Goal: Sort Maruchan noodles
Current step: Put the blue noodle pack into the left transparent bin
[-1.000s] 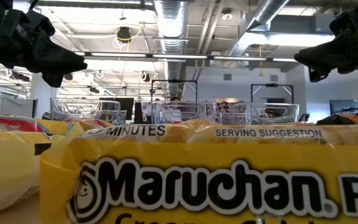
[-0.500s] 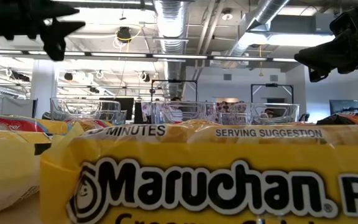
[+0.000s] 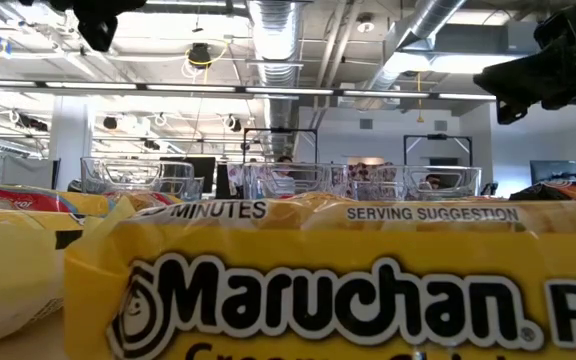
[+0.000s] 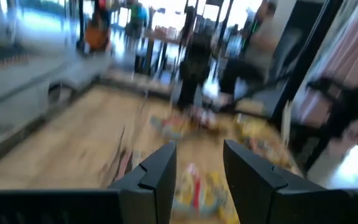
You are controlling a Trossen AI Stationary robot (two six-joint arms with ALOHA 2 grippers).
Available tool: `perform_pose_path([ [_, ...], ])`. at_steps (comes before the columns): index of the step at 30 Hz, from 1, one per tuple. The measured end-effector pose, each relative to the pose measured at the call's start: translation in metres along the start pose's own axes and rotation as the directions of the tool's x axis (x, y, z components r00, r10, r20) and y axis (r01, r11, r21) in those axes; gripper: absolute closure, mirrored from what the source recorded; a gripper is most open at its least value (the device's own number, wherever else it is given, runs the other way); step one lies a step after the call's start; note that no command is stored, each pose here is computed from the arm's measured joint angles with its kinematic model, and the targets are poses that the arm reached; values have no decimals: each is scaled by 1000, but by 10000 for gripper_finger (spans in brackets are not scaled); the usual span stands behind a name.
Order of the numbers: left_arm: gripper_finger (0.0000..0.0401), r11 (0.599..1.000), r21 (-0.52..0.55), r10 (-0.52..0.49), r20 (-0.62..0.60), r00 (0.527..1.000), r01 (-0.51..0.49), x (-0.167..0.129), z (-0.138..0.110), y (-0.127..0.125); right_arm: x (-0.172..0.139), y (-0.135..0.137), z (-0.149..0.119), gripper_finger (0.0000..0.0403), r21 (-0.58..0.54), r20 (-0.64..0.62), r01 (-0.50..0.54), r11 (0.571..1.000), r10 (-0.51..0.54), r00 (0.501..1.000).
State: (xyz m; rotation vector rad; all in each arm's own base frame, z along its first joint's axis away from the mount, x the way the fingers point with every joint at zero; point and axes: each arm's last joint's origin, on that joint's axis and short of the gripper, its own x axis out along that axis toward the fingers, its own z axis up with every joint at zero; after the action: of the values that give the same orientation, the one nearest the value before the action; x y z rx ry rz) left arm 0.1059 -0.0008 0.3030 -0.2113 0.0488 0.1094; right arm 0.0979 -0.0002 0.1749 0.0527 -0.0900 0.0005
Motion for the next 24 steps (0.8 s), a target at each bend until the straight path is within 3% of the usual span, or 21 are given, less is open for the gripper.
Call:
perform_pose_path([
  [4, 280, 1000, 15, 28, -149, 988, -26, 6, 11, -4, 0, 0, 1, 308, 0, 4, 0, 1000, 0, 1000],
  [10, 280, 997, -15, -71, -253, 965, 69, 21, 19, -11, 0, 0, 1, 308, 0, 6, 0, 1000, 0, 1000],
  [24, 280, 990, -135, -114, -553, 825, 45, 53, -17, -27, 0, 0, 1, 308, 0, 7, 0, 1000, 0, 1000],
])
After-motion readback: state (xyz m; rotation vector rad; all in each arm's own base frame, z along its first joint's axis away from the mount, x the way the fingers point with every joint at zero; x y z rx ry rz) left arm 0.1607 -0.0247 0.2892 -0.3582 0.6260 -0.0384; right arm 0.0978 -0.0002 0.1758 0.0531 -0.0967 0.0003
